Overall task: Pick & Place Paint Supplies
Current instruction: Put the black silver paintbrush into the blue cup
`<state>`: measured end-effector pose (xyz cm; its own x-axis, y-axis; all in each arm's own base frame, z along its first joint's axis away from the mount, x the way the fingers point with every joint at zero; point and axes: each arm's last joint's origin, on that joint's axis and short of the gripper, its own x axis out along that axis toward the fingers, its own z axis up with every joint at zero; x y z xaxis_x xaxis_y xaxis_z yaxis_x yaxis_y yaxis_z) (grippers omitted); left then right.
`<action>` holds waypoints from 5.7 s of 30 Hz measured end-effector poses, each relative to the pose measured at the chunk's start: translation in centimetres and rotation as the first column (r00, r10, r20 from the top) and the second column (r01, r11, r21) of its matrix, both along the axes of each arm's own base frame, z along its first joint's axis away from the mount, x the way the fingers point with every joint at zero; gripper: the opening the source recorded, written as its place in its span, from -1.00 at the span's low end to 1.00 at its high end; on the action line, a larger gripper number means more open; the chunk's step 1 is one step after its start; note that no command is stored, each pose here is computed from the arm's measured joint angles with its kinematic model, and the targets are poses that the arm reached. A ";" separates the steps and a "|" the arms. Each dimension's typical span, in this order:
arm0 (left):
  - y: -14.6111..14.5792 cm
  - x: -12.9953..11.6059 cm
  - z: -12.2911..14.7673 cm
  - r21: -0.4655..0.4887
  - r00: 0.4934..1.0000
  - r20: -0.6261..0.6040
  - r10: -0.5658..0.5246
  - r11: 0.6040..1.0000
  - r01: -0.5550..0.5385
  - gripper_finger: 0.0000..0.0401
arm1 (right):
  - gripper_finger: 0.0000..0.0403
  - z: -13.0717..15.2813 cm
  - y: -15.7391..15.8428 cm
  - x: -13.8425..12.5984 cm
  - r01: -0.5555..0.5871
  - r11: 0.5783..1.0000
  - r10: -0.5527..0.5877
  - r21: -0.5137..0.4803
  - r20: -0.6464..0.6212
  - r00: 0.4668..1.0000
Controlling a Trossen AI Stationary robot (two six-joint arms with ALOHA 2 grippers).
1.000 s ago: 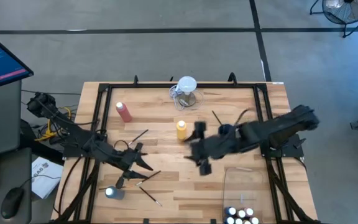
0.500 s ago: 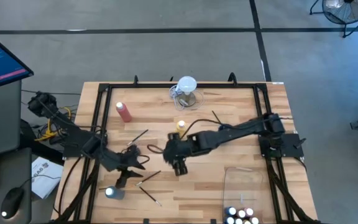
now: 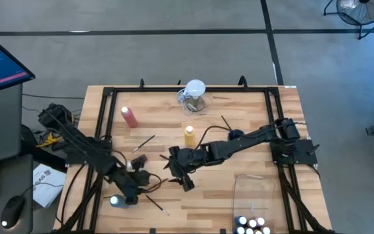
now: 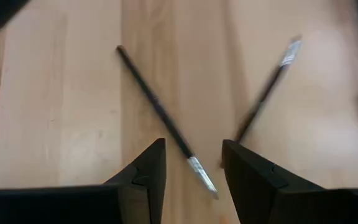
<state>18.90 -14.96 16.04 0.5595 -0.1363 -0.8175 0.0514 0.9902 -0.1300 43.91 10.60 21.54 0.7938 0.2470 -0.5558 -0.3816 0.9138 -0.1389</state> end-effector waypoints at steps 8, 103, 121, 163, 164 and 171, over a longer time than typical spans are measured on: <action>0.0 1.9 -0.6 0.001 0.998 -0.052 -0.024 1.000 0.024 -0.37 | 0.27 -0.7 0.3 -0.4 0.038 0.999 -0.038 0.004 -0.003 0.999; -3.5 3.8 -0.5 0.058 0.991 -0.129 -0.018 0.998 0.025 -0.37 | 0.27 -1.7 -0.6 -0.9 0.097 0.995 -0.094 0.020 -0.142 0.985; -3.6 3.7 -2.0 0.083 0.981 -0.188 0.039 0.996 -0.024 -0.37 | 0.27 -1.7 -0.6 -0.9 0.098 0.995 -0.094 0.021 -0.142 0.985; 1.6 6.2 -3.1 0.279 0.948 -0.188 0.255 0.940 -0.198 -0.37 | 0.27 -2.4 -0.7 -1.5 0.234 0.966 -0.196 0.108 -0.283 0.939; 1.7 6.3 -3.1 0.275 0.947 -0.184 0.262 0.939 -0.206 -0.37 | 0.27 -2.3 -0.7 -1.5 0.248 0.961 -0.206 0.120 -0.286 0.936; 2.8 6.9 -3.3 0.230 0.924 -0.158 0.347 0.923 -0.307 -0.37 | 0.27 -2.4 -0.4 -1.6 0.291 0.944 -0.234 0.154 -0.308 0.922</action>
<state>25.84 -12.17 12.71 0.3744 0.2021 -0.9050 -0.2863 0.9535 0.0945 42.31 10.16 19.19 0.6627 0.1762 -0.7278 -0.1211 0.9843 0.1280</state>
